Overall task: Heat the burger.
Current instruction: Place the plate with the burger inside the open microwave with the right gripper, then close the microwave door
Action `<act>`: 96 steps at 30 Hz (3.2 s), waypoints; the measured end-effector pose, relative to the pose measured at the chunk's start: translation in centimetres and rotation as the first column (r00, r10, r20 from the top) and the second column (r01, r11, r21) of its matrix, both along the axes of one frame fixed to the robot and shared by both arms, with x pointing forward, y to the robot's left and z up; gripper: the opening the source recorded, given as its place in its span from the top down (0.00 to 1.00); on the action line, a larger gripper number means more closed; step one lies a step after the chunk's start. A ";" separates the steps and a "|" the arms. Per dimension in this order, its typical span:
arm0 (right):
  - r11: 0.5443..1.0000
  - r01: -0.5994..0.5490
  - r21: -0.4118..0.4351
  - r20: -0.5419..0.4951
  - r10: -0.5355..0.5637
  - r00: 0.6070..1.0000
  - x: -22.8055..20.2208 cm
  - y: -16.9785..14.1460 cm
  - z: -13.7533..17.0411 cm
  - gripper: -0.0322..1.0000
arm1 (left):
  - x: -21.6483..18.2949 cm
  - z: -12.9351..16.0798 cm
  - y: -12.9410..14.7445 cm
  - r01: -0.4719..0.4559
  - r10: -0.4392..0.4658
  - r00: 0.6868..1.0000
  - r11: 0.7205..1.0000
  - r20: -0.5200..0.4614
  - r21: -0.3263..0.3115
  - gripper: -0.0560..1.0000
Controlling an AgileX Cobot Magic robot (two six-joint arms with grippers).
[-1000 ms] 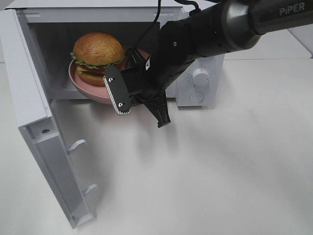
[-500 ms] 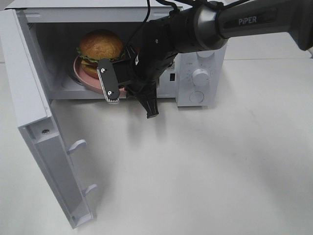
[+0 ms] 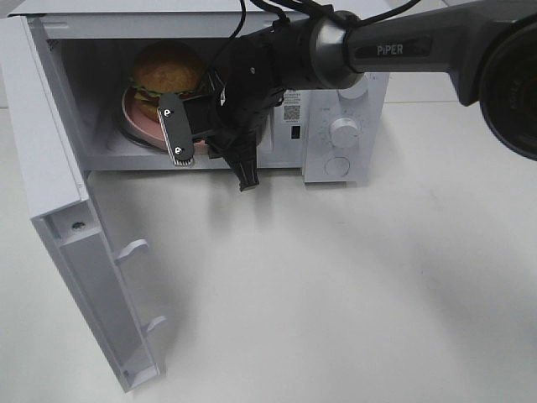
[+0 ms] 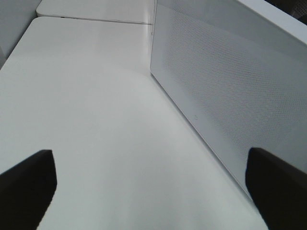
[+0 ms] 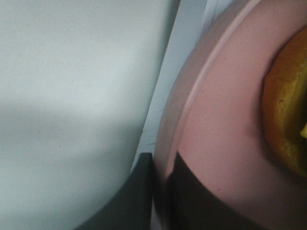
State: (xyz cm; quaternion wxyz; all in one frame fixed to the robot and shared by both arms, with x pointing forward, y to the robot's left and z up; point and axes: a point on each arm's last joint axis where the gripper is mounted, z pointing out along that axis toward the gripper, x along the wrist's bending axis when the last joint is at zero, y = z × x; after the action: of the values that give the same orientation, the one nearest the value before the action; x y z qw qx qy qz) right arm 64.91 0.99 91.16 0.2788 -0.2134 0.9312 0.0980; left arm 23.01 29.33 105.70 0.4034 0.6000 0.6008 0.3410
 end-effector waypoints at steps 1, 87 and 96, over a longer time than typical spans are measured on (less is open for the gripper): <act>1.000 0.000 0.000 0.000 0.000 1.000 0.0 0.0 0.0 0.93 | 0.0 0.0 0.0 0.000 0.000 1.000 1.000 0.000 0.000 0.00; 0.581 0.738 0.342 -0.445 -0.592 0.672 -21.9 -16.1 11.1 0.25 | 0.0 0.0 0.0 0.000 0.000 1.000 1.000 0.000 0.000 0.00; 0.478 0.852 0.212 -0.521 -0.683 0.512 -24.6 -18.4 12.5 0.26 | 0.0 0.0 0.0 0.000 0.000 1.000 1.000 0.000 0.000 0.00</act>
State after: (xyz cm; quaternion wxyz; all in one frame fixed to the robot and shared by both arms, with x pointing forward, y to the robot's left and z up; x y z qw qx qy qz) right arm 40.31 -17.43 103.67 0.1539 0.3286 0.9086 0.2067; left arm 23.01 29.33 105.70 0.4034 0.6000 0.6008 0.3410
